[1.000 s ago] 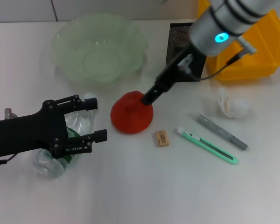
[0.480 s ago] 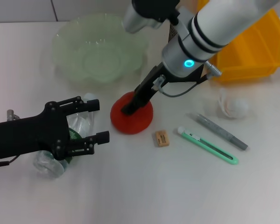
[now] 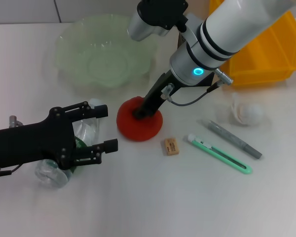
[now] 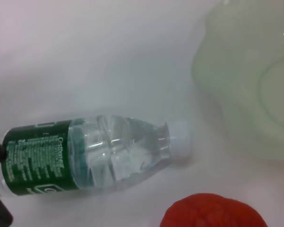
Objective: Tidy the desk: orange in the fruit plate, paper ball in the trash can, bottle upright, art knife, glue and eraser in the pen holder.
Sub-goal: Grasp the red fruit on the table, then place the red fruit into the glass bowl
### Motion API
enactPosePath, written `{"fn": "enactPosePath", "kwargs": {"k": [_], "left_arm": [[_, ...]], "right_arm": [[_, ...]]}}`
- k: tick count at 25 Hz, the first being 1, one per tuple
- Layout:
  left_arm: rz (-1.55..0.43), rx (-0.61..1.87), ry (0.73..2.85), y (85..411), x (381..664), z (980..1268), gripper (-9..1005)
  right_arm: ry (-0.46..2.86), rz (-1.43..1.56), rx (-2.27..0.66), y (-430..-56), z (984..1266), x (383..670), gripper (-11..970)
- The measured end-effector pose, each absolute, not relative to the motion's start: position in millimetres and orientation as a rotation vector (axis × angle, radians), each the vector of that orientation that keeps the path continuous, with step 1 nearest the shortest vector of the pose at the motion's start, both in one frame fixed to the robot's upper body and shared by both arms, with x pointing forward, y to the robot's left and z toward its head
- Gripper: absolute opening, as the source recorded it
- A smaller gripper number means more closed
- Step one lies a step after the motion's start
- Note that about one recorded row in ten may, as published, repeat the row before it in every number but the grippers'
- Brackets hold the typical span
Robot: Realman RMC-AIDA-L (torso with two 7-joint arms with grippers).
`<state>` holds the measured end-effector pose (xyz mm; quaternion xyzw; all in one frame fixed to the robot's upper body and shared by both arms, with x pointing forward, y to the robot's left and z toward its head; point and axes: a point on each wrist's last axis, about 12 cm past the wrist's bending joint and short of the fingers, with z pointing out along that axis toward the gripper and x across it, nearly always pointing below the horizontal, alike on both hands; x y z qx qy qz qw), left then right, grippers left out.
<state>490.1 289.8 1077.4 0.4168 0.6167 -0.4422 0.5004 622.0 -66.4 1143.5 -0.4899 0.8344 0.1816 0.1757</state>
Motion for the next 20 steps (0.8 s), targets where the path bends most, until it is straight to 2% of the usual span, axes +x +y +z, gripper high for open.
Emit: {"fn": "enactPosePath", "kwargs": {"k": [9,13,16,17,18,19,20], "left_arm": [[-1.068,1.004,1.488,290,490,1078,794],[-1.068,1.004,1.489,291,490,1078,794],[-1.069,1.003,1.488,291,490,1078,794],[-1.069,1.003,1.488,291,490,1078,794],[-1.069,1.004,1.488,291,490,1078,794],[-1.069,1.004,1.488,291,490,1078,794],[-1.07,1.005,1.488,291,490,1078,794]], "right_arm": [[2.364,0.534,-1.434,-65,1148,617,207],[2.356,0.576,-1.508,-69,1165,608,165],[2.333,0.562,-1.501,-80,1195,609,143],[2.333,0.562,-1.501,-80,1195,609,138],[2.292,0.529,-1.463,-87,1218,613,132],[2.292,0.529,-1.463,-87,1218,613,127],[2.264,0.518,-1.44,-90,1230,616,121]]}}
